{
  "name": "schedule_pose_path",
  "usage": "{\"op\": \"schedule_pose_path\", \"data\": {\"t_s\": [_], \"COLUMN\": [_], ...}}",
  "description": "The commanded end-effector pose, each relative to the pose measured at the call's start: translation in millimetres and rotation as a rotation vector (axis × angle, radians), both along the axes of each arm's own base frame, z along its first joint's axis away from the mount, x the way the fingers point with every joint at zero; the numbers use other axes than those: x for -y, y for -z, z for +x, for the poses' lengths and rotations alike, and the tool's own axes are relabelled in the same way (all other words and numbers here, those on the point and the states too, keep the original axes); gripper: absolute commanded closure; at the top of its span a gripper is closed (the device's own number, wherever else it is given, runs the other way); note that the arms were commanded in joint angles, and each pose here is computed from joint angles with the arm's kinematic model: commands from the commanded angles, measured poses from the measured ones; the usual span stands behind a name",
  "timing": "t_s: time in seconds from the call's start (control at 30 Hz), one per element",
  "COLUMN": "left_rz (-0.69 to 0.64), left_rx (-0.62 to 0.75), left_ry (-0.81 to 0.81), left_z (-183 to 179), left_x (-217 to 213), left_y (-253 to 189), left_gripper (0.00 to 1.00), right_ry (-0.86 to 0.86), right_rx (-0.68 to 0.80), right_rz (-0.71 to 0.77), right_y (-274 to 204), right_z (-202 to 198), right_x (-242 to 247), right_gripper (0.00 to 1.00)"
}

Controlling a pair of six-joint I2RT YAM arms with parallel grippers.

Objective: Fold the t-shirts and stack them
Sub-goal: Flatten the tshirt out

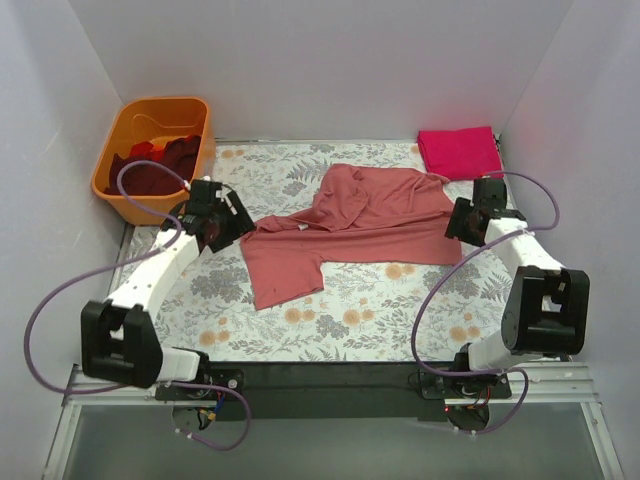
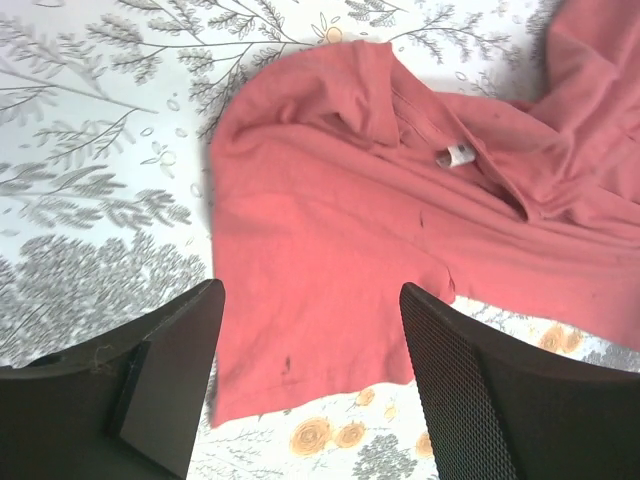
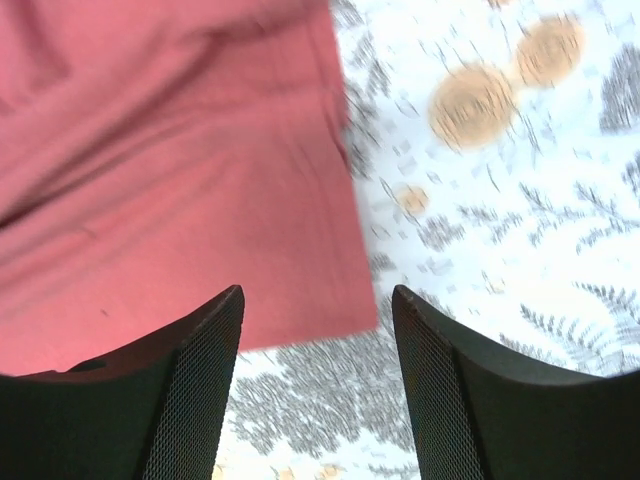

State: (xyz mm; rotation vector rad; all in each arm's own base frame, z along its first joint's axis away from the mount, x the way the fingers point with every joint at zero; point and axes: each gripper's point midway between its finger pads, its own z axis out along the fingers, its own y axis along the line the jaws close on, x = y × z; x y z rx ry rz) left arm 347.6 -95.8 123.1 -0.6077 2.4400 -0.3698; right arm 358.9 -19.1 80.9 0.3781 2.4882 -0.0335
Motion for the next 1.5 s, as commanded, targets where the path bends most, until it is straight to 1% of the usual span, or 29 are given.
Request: {"op": "schedule_pose_path", "data": {"t_s": [0.0, 0.07, 0.1, 0.23, 0.27, 0.43, 0.47, 0.7, 0.93, 1.03, 1.07, 1.1, 1.13, 1.23, 1.27, 1.33, 1.37, 1.4, 1.47], "left_rz": [0.065, 0.073, 0.079, 0.042, 0.012, 0.016, 0.018, 0.024, 0.021, 0.017, 0.018, 0.017, 0.016, 0.013, 0.013, 0.015, 0.016, 0.022, 0.027], "left_rx": [-0.039, -0.032, -0.06, -0.057, -0.043, -0.064, -0.069, -0.085, -0.102, -0.103, -0.108, -0.111, -0.116, -0.128, -0.133, -0.151, -0.156, -0.179, -0.196], "left_ry": [-0.011, -0.01, -0.004, -0.041, -0.019, -0.019, -0.013, -0.015, -0.007, -0.003, -0.003, -0.002, 0.001, 0.009, 0.008, 0.016, 0.019, 0.022, 0.036], "left_z": [-42.9, -59.0, -71.5, -87.6, -88.6, -89.4, -89.4, -89.0, -91.0, -91.1, -91.6, -92.1, -93.2, -95.0, -95.5, -98.0, -98.5, -101.6, -103.1], "left_x": [-16.7, -21.1, -22.8, -22.8, -16.5, -16.7, -16.2, -16.7, -14.9, -13.2, -13.3, -12.7, -11.8, -9.2, -8.8, -6.6, -5.4, -5.3, -1.5], "left_y": [11.9, 10.0, 21.0, 24.1, 20.1, 24.3, 25.6, 30.7, 35.2, 35.0, 35.9, 36.0, 37.0, 37.7, 38.2, 41.3, 42.1, 46.0, 47.4], "left_gripper": [0.3, 0.29, 0.29, 0.29, 0.29, 0.29, 0.29, 0.3, 0.32, 0.32, 0.32, 0.33, 0.33, 0.34, 0.34, 0.34, 0.34, 0.34, 0.34], "right_ry": [0.075, 0.081, 0.082, 0.075, 0.07, 0.088, 0.098, 0.116, 0.113, 0.107, 0.106, 0.103, 0.097, 0.085, 0.079, 0.068, 0.064, 0.061, 0.062], "right_rx": [-0.081, -0.105, -0.114, -0.132, -0.132, -0.112, -0.126, -0.183, -0.218, -0.227, -0.237, -0.239, -0.246, -0.25, -0.247, -0.249, -0.246, -0.239, -0.22], "right_rz": [0.0, 0.028, 0.037, 0.074, 0.085, 0.08, 0.073, 0.054, 0.039, 0.05, 0.062, 0.069, 0.081, 0.1, 0.1, 0.105, 0.103, 0.101, 0.088], "right_y": [15.4, 24.4, 27.6, 38.0, 38.9, 39.8, 44.0, 68.7, 81.0, 83.5, 86.0, 86.1, 87.8, 87.3, 86.2, 84.3, 82.9, 80.2, 73.8], "right_z": [-35.5, -45.5, -47.7, -48.8, -47.5, -38.3, -39.8, -50.0, -61.1, -65.6, -69.6, -70.7, -74.0, -77.5, -78.1, -79.1, -79.6, -77.9, -76.3], "right_x": [11.2, 9.5, 9.1, 4.4, 2.8, 6.4, 8.5, 12.0, 13.6, 11.0, 8.6, 7.1, 4.6, -1.6, -2.7, -5.8, -6.2, -6.2, -4.2], "right_gripper": [0.32, 0.32, 0.32, 0.32, 0.33, 0.38, 0.4, 0.43, 0.5, 0.58, 0.62, 0.62, 0.67, 0.7, 0.72, 0.82, 0.92, 0.97, 0.99]}}
